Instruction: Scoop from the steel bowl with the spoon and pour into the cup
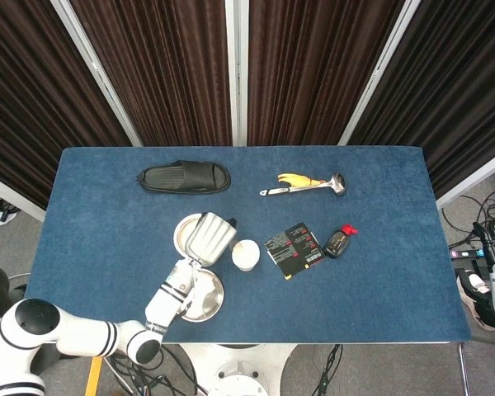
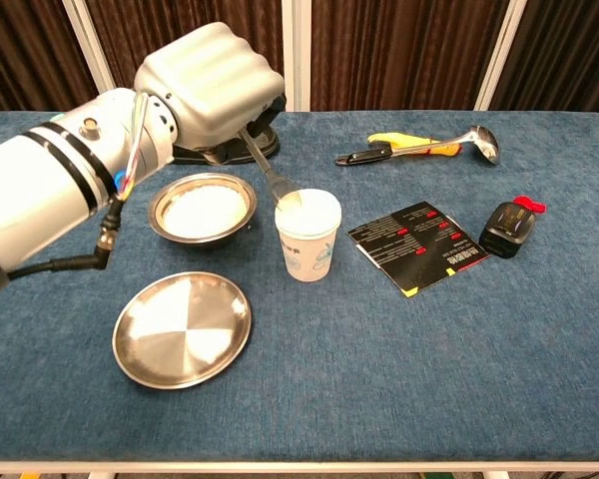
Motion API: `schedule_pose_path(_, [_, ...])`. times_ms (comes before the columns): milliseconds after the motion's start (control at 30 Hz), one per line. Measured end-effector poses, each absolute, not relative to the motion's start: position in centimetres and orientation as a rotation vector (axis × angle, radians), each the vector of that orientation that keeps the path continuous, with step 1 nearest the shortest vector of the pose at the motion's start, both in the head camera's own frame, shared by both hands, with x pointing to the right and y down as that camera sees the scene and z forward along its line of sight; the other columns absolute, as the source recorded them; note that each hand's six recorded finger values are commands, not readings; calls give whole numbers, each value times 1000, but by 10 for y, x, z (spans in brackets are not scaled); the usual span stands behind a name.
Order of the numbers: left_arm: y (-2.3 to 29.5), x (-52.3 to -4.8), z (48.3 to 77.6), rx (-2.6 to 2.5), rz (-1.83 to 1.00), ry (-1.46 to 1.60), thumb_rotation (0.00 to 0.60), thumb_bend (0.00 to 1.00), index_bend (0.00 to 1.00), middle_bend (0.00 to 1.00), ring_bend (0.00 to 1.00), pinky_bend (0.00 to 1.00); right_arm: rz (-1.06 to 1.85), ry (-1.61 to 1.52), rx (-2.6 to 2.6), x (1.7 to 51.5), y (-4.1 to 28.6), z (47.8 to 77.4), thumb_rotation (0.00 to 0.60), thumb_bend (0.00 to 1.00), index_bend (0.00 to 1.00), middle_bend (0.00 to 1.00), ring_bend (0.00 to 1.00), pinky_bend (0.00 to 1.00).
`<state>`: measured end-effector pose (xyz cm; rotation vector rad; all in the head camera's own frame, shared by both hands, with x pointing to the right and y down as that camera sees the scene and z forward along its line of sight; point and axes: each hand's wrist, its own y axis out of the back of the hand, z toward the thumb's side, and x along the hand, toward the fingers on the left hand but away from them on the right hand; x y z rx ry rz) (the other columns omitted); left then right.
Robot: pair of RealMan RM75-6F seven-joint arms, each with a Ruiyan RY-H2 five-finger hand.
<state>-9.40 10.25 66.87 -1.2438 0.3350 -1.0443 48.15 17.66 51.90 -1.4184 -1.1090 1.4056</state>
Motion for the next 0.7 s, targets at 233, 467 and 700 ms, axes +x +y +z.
schedule_pose_path(233, [116,-85,664,-1069,-942,293,600,464,637,943,909,1000,1402,-1110,-1422,480,177,519,600,245,0,203,2,75])
schedule_pose_path(467, [118,-85,661,-1044,-940,302,600,463,636,943,909,1000,1399,-1113,-1418,481,178,517,600,244,0,204,2,76])
schedule_pose_path(700, [111,-90,659,-1223,-1003,402,600,463,637,946,910,1000,1403,-1117,-1413,482,179,516,600,245,0,204,3,76])
